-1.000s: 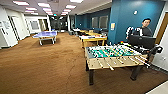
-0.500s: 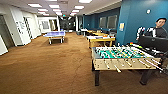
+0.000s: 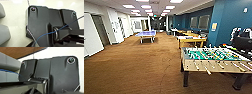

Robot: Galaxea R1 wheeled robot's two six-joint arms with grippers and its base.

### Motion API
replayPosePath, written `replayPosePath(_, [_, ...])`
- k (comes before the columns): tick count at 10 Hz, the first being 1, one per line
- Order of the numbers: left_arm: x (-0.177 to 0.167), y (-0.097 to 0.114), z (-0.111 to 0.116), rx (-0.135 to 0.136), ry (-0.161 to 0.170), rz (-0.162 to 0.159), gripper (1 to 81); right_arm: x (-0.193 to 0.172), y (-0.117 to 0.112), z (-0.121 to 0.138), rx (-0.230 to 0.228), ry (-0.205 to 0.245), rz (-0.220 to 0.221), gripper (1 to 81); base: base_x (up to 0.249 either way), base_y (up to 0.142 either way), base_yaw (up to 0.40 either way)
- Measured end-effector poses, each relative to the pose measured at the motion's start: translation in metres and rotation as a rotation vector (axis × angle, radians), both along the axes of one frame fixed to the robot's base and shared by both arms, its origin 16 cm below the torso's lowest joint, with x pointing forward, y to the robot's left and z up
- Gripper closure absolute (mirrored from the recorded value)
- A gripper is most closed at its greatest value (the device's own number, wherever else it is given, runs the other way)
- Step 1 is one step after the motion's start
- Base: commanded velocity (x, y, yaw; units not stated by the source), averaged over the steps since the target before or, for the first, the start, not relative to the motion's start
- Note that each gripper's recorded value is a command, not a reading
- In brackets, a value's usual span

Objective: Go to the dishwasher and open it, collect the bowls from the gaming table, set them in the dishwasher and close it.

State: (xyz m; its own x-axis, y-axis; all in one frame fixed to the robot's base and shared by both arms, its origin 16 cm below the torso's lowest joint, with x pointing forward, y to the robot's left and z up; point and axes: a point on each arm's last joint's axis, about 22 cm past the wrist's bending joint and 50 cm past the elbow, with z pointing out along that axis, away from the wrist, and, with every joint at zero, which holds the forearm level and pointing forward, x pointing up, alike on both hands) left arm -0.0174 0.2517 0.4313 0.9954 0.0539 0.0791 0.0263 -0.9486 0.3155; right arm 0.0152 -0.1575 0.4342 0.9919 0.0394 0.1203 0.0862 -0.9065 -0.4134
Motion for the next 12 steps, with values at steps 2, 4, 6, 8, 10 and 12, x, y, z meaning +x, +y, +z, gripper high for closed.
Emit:
replayPosePath(2, [-0.0006, 0.0, 0.0, 0.0, 0.002, 0.0, 1.0, 0.0001, 0.0002, 0.0, 0.0, -0.001, 0.0, 1.0, 0.0, 0.0, 0.0])
replayPosePath(4, [-0.0004, -0.0025, -0.0001, -0.003, 0.002, -0.001, 1.0, 0.0, -0.0014, -0.0004, -0.003, -0.002, 0.001, 1.0, 0.0, 0.0, 0.0])
replayPosePath(6, [0.0004, -0.0037, -0.0001, -0.004, 0.0, 0.0, 1.0, -0.0024, -0.0016, -0.0007, -0.004, 0.002, 0.001, 1.0, 0.0, 0.0, 0.0])
replayPosePath(8, [0.0, -0.0041, -0.0001, -0.005, 0.0, 0.0, 1.0, -0.0026, -0.0024, -0.0009, -0.005, 0.002, 0.001, 1.0, 0.0, 0.0, 0.0])
replayPosePath(10, [-0.0003, -0.0041, -0.0001, -0.005, 0.001, 0.0, 1.0, -0.0044, -0.0025, -0.001, -0.006, 0.003, 0.001, 1.0, 0.0, 0.0, 0.0])
replayPosePath(12, [-0.0002, -0.0089, -0.0001, -0.01, 0.0, 0.0, 1.0, -0.0049, -0.0024, -0.001, -0.006, 0.004, 0.001, 1.0, 0.0, 0.0, 0.0])
